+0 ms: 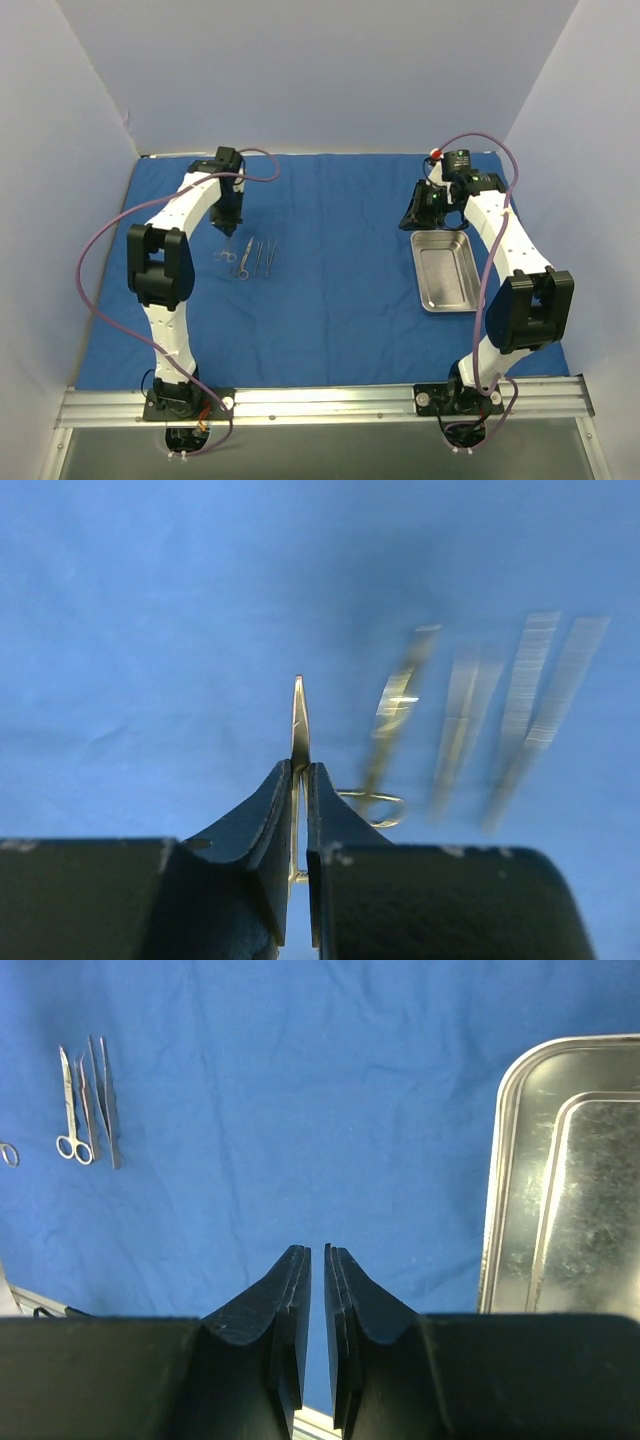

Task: Open and lay out the surgical kit
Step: Place the medical item in the surgical kit.

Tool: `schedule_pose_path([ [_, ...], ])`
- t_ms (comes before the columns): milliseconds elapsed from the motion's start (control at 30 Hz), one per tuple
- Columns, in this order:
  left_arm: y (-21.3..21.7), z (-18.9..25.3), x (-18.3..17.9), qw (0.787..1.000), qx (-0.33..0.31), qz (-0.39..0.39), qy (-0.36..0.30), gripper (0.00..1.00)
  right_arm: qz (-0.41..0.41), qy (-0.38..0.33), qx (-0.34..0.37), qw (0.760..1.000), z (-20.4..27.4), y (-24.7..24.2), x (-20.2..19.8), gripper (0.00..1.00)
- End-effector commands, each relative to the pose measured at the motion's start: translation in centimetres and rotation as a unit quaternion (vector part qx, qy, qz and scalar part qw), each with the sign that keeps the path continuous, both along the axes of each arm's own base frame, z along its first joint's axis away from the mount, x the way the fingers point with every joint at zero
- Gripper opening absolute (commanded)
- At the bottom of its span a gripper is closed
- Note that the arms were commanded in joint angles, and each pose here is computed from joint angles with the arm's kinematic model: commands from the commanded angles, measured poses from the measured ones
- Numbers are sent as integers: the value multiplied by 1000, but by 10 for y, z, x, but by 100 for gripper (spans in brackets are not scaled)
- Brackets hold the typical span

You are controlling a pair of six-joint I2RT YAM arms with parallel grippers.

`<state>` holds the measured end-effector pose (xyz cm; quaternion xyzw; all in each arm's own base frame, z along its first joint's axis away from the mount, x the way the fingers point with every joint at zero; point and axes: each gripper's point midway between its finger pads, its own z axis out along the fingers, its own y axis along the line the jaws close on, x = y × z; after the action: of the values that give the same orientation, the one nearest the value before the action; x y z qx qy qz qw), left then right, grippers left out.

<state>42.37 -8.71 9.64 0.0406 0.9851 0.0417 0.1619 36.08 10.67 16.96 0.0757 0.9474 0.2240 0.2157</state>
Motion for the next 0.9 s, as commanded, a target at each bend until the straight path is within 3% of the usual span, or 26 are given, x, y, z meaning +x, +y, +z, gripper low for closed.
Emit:
schedule_pose_path([
  [0, 17, 8, 0, 1000, -2, -1, -28, 2, 10, -10, 11, 1000, 10, 8, 5, 13],
  [300, 30, -30, 2, 1000, -5, 13, -11, 2, 12, -6, 7, 1000, 7, 8, 7, 13],
  [867, 49, -56, 15, 1000, 20, 14, 5, 2, 10, 2, 7, 1000, 2, 9, 11, 12],
])
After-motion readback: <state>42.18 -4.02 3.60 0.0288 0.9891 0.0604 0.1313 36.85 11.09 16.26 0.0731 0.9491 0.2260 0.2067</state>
